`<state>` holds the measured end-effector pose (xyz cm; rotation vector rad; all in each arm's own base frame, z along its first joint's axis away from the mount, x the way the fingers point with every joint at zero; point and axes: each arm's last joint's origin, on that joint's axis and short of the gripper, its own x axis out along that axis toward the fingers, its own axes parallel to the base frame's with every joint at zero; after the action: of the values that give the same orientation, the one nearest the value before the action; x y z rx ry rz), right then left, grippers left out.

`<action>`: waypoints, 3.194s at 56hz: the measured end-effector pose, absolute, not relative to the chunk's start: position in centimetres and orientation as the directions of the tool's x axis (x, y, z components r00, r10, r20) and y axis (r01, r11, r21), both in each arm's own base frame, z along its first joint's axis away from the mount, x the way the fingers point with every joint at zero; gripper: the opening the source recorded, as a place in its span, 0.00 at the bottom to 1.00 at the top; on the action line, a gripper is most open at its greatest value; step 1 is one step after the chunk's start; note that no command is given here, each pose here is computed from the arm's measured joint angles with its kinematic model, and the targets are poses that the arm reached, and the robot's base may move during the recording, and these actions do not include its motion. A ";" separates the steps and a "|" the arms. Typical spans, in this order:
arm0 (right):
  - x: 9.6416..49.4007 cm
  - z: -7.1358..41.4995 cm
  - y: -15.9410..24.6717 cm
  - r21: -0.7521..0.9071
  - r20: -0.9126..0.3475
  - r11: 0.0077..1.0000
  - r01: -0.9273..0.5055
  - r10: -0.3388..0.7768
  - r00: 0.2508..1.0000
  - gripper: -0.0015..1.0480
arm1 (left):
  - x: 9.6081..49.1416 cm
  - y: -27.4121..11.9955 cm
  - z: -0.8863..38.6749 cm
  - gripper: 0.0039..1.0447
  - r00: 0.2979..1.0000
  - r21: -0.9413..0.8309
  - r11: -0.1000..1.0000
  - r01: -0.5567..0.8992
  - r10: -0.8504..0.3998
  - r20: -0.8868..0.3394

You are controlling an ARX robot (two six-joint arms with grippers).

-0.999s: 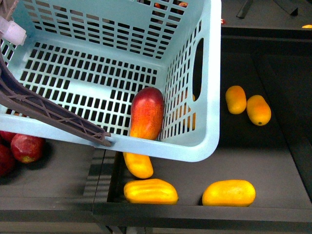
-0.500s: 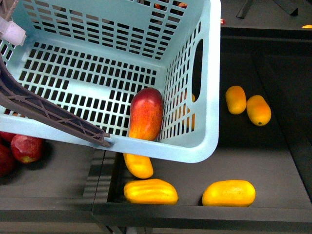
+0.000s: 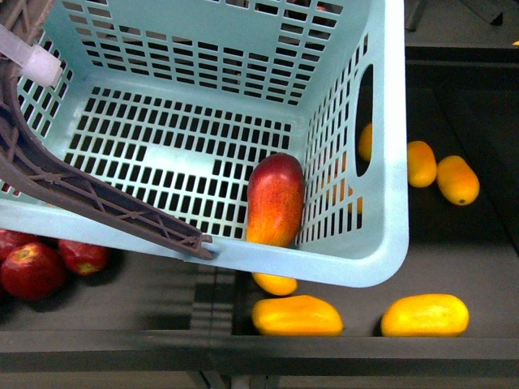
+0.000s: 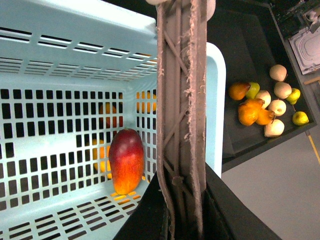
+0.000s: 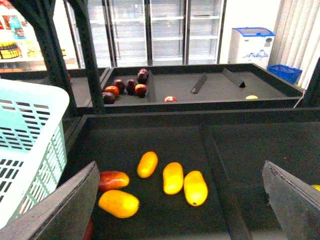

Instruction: Pick mango and avocado into basket

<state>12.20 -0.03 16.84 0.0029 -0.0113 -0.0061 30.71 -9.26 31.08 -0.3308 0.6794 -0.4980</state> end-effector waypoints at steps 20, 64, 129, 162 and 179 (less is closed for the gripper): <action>12.2 16.9 0.0 0.003 0.014 1.000 0.003 -0.003 1.000 0.93 | 30.8 -8.9 31.1 0.11 0.685 -0.430 0.848 0.311 -0.514 -0.517; 12.2 16.8 0.0 0.003 0.012 1.000 0.001 -0.002 1.000 0.93 | 30.8 -8.9 31.1 0.11 0.685 -0.431 0.846 0.313 -0.515 -0.515; 12.2 16.8 0.0 0.003 0.009 1.000 -0.001 0.001 1.000 0.93 | 31.0 -8.3 31.1 0.11 0.704 -0.416 0.862 0.288 -0.486 -0.518; 12.2 16.8 0.0 0.003 0.012 1.000 -0.001 0.001 1.000 0.93 | 30.8 -9.0 31.2 0.10 0.681 -0.434 0.843 0.318 -0.522 -0.513; 12.2 16.8 0.0 0.003 0.012 1.000 -0.001 0.001 1.000 0.93 | 30.8 -8.8 31.1 0.10 0.687 -0.429 0.848 0.311 -0.513 -0.515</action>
<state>12.19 0.00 16.84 0.0028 -0.0116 0.0008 30.83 -8.82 31.15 -0.3217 0.6679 -0.4700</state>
